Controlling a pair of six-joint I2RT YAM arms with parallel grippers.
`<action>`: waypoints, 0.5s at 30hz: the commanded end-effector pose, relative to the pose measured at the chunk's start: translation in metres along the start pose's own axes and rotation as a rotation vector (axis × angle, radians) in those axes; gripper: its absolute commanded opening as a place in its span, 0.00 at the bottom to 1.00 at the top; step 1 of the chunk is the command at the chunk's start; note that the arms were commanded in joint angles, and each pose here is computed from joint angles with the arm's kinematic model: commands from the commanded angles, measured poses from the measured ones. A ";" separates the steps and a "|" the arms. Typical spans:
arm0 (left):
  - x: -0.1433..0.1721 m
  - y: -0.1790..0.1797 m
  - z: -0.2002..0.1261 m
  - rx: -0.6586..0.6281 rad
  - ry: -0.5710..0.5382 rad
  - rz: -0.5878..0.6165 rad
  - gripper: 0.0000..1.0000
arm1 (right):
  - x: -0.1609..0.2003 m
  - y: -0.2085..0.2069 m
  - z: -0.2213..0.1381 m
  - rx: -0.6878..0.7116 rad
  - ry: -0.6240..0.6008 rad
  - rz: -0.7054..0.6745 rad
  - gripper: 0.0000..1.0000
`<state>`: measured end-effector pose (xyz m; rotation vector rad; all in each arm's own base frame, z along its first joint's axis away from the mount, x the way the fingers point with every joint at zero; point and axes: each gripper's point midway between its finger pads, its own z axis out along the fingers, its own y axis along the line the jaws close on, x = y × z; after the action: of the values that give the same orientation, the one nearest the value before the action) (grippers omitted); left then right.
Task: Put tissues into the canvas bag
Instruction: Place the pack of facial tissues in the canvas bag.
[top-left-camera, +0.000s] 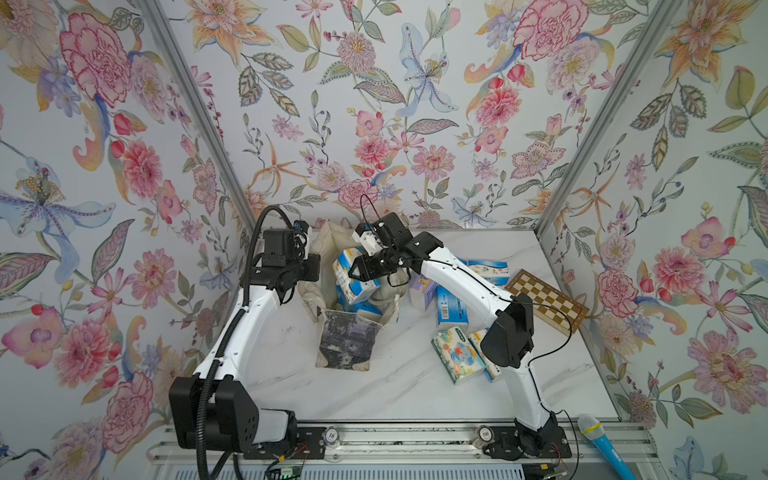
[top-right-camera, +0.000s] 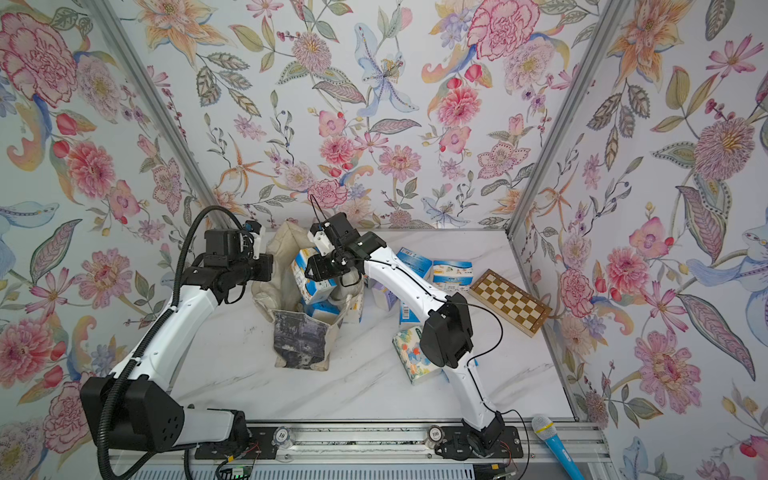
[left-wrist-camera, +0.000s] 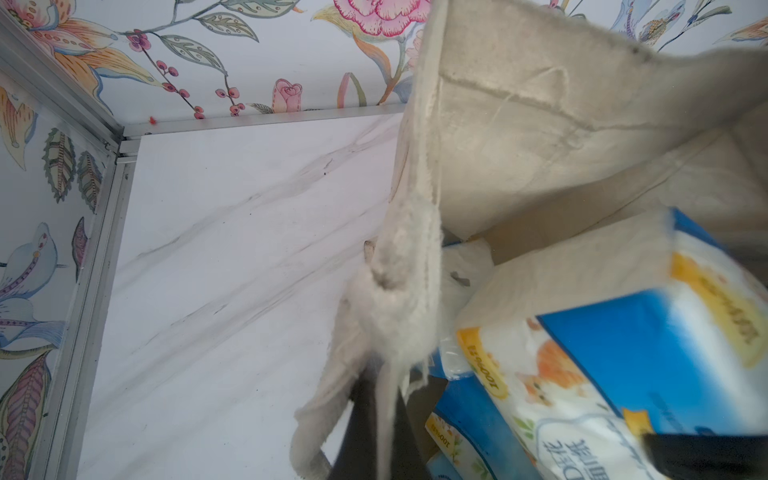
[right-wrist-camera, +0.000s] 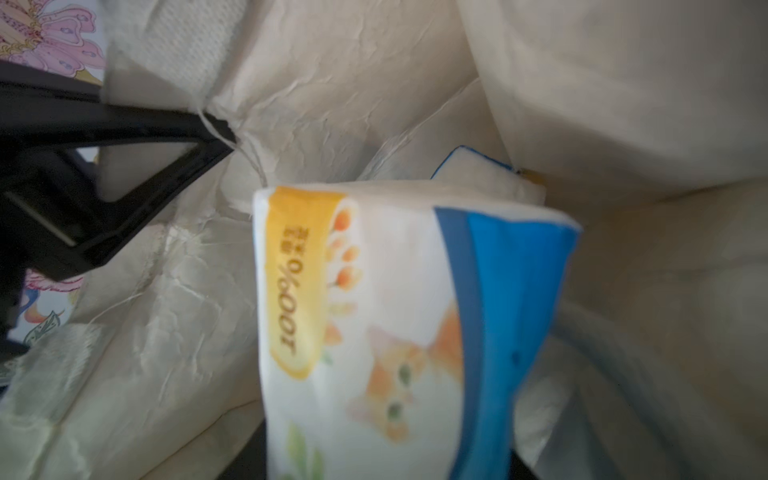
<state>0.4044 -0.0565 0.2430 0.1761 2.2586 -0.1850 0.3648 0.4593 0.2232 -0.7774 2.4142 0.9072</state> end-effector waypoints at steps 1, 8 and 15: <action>-0.014 0.000 0.001 0.008 -0.041 0.005 0.00 | -0.003 -0.001 0.009 0.045 -0.004 0.010 0.51; -0.014 0.001 -0.002 0.002 -0.042 0.011 0.00 | -0.002 0.015 0.018 -0.034 0.015 -0.008 0.62; -0.014 0.003 -0.001 -0.002 -0.038 0.009 0.00 | 0.006 0.046 0.001 -0.152 0.041 -0.072 0.74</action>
<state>0.4058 -0.0566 0.2426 0.1763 2.2567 -0.1843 0.3520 0.4861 0.2176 -0.8612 2.3981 0.9928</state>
